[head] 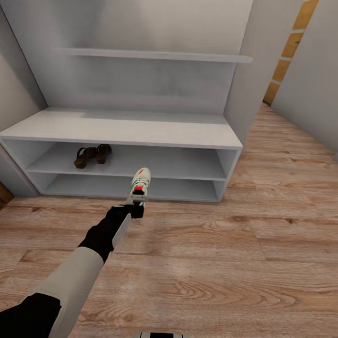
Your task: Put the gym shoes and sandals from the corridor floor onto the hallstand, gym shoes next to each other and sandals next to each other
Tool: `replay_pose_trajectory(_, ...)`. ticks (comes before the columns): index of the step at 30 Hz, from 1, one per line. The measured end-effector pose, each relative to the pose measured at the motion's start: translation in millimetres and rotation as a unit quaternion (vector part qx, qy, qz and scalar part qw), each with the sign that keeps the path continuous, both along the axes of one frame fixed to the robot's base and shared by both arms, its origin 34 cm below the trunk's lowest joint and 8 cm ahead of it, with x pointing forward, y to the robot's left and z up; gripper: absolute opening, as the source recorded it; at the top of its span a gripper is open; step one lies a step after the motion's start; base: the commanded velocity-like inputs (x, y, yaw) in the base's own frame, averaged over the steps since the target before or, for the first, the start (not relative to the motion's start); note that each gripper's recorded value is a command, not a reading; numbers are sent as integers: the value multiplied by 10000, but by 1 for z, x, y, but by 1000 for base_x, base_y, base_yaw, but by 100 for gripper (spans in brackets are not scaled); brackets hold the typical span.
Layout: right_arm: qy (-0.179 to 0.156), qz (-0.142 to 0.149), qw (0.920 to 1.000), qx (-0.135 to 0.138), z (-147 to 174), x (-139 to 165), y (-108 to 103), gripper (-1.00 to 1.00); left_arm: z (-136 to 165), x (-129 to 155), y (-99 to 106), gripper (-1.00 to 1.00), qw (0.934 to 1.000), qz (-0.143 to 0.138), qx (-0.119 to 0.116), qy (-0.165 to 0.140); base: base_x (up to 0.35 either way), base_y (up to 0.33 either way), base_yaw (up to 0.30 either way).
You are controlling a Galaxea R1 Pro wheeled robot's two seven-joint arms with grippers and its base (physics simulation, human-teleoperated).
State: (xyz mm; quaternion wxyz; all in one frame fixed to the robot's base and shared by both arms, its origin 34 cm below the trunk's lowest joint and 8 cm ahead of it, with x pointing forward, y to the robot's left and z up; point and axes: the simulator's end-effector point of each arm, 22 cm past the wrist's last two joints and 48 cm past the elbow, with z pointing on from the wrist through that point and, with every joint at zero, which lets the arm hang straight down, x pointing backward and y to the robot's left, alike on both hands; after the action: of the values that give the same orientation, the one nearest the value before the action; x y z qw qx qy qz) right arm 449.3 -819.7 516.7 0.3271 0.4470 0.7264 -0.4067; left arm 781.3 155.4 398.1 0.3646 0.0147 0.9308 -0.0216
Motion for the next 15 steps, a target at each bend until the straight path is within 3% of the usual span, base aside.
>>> replay_pose_trajectory(5, 0, 2, 10000, -5, 0, 0, 0, -100, -1, 0, 0, -100, 10000, -8, -4, 11, 0, 0, 0)
replay_pose_trajectory(15, 0, 5, 10000, -7, 0, 0, 0, -100, 10, 11, -3, -100, 9993, -1, -103, -349, 0, 0, 0)
